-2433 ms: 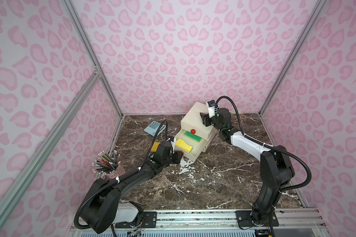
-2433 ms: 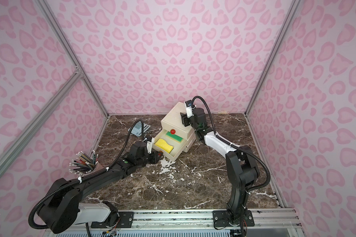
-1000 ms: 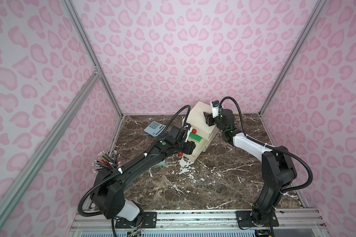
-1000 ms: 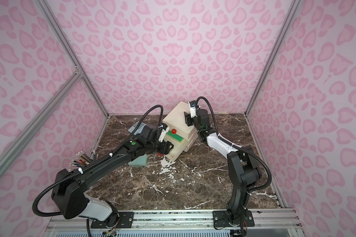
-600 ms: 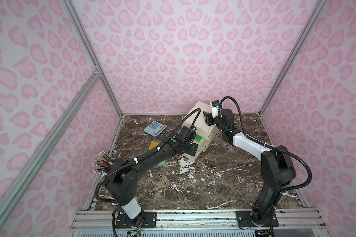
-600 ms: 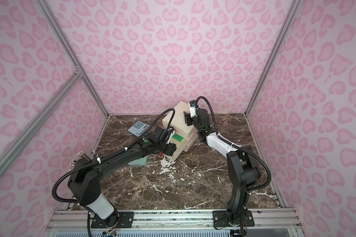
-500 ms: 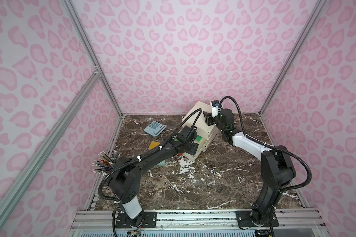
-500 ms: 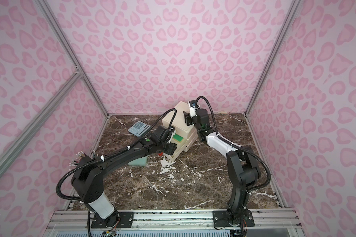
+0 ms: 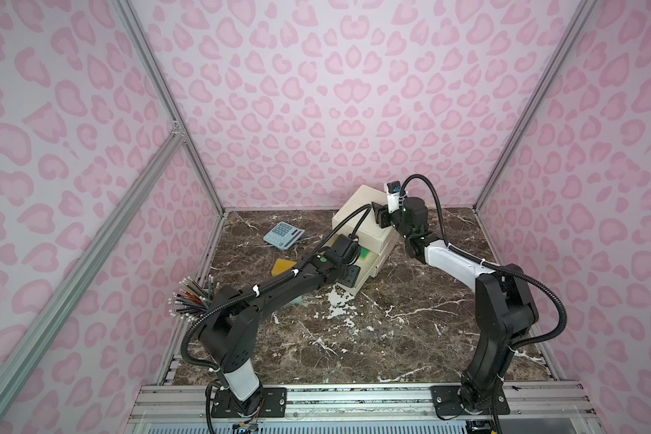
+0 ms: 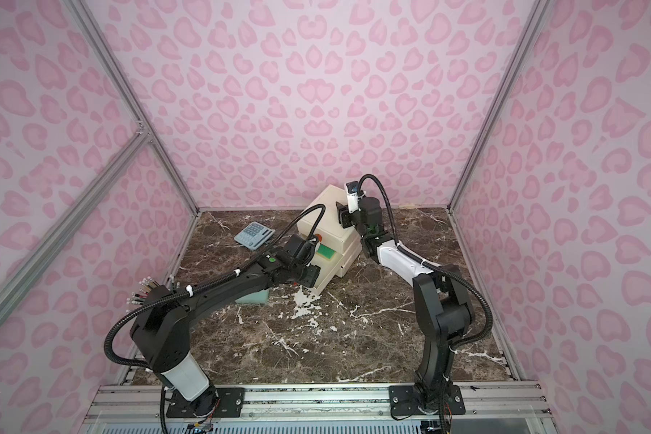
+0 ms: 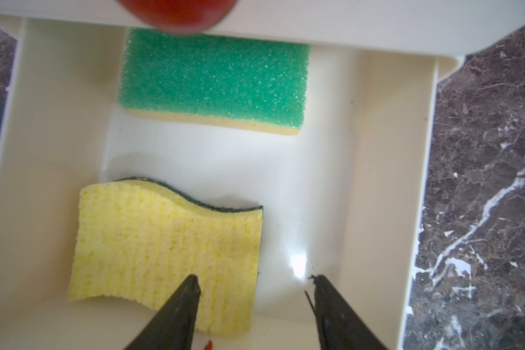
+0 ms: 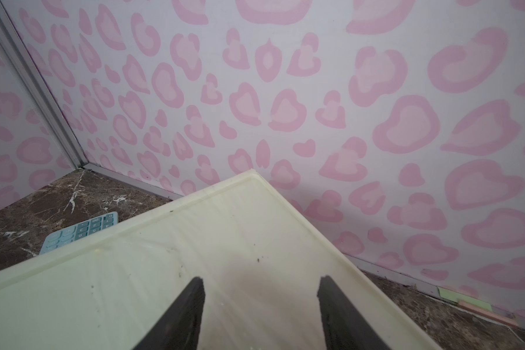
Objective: Take the sponge out of the drawer
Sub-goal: Pick up the sponge from the drawer.
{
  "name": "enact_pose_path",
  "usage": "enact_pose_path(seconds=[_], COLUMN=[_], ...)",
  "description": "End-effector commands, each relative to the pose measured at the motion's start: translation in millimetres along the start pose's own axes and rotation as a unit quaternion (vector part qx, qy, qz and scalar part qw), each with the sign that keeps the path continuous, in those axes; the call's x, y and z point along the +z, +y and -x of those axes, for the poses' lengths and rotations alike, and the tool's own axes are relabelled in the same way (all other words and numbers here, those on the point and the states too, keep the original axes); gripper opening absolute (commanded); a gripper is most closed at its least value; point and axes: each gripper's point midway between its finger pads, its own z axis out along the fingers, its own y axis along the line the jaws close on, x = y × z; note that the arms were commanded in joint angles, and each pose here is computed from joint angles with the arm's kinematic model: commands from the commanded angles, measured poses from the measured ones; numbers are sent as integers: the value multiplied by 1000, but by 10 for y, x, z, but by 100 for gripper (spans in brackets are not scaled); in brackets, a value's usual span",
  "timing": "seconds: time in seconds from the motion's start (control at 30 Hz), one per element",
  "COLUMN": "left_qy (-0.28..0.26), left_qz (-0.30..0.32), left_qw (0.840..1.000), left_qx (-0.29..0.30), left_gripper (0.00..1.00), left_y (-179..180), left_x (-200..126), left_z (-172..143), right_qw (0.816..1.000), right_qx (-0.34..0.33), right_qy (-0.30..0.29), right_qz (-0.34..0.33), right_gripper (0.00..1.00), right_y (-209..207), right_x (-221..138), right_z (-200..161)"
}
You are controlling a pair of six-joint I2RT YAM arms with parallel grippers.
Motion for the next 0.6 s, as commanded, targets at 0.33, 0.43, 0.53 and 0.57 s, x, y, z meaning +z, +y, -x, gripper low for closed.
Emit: enact_pose_path(seconds=[0.33,0.43,0.53,0.57], left_qy=[56,55,54,54], left_qz=[22,20,20,20], left_qw=[998,998,998,998], left_qx=[-8,-11,-10,-10], left_gripper=[62,62,62,62], left_y=[104,103,94,95], left_x=[-61,-70,-61,-54], left_z=[-326,-325,-315,-304], right_qw=[992,992,992,992], right_qx=[7,7,7,7], right_qy=[123,122,123,124], right_qz=[-13,-13,-13,-12], right_gripper=[62,62,62,62], right_y=[-103,-106,-109,-107], right_x=[-3,-2,-3,-6], right_z=[-733,-726,-731,-734])
